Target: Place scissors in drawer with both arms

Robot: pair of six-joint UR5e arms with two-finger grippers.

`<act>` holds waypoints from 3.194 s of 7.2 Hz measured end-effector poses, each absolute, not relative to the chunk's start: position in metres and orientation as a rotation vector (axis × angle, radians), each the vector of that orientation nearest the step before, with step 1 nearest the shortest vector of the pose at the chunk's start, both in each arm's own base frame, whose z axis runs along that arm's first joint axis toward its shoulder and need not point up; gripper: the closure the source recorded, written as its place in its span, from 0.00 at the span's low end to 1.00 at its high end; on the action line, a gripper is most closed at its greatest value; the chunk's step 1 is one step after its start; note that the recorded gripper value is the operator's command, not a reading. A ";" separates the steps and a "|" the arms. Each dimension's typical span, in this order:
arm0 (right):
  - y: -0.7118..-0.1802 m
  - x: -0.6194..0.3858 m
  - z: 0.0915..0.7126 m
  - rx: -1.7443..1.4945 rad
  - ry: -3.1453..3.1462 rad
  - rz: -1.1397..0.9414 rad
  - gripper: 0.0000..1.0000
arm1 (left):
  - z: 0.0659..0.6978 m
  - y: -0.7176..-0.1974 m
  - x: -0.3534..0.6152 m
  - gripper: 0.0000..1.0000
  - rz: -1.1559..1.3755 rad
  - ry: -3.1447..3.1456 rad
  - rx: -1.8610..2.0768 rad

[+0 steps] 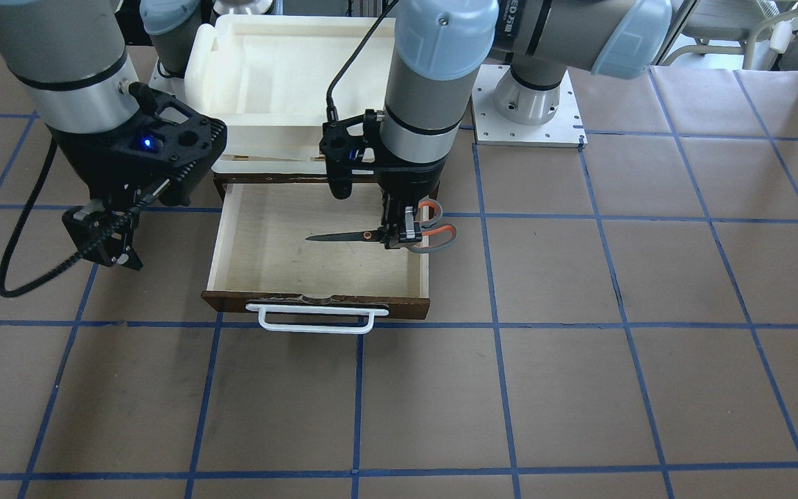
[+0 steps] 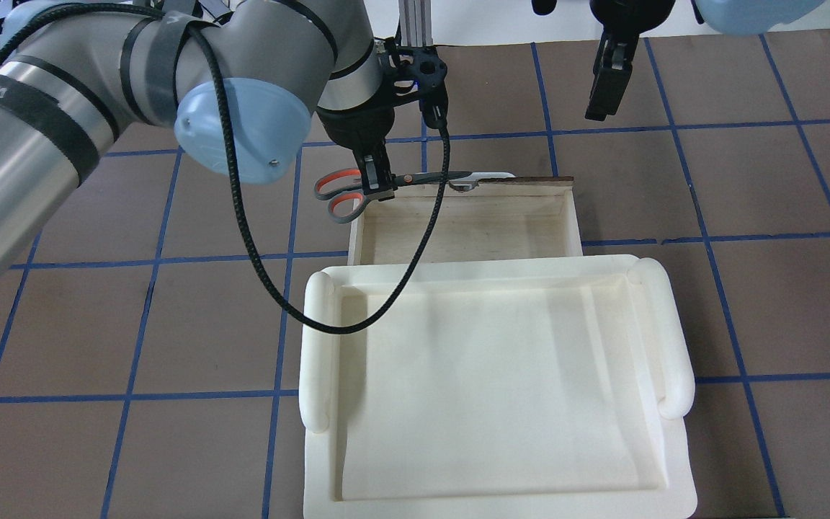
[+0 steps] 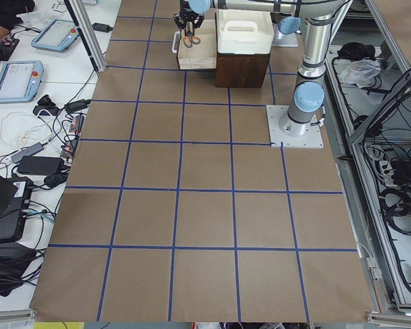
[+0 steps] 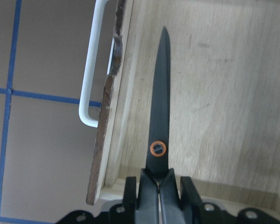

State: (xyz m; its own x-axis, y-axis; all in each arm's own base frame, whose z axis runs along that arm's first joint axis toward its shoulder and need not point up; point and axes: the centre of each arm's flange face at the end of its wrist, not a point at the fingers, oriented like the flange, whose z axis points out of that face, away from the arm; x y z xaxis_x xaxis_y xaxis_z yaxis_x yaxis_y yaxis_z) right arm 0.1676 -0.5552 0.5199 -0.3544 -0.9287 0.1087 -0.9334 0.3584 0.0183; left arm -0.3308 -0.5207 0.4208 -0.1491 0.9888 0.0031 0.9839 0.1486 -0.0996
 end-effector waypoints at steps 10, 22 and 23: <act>-0.499 0.112 0.558 0.876 -3.033 0.115 0.00 | 0.335 -0.485 -0.412 0.95 0.049 -2.193 -2.123; -0.493 0.086 0.560 0.144 -3.141 0.124 0.00 | 0.413 -0.492 -0.401 0.00 0.248 -2.282 -2.044; -0.492 0.082 0.559 0.092 -3.104 0.108 0.00 | 0.431 -0.502 -0.382 0.00 0.284 -2.397 -1.910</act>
State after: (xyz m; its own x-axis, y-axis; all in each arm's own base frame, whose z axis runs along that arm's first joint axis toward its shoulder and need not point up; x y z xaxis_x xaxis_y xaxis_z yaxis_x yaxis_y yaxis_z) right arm 0.0821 -0.4923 0.5591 -0.9977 -0.0580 0.0361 -0.0604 0.9958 -0.0681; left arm -0.3818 -0.5017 0.4305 -0.2285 0.9714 -0.0651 0.9597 0.2135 -0.1827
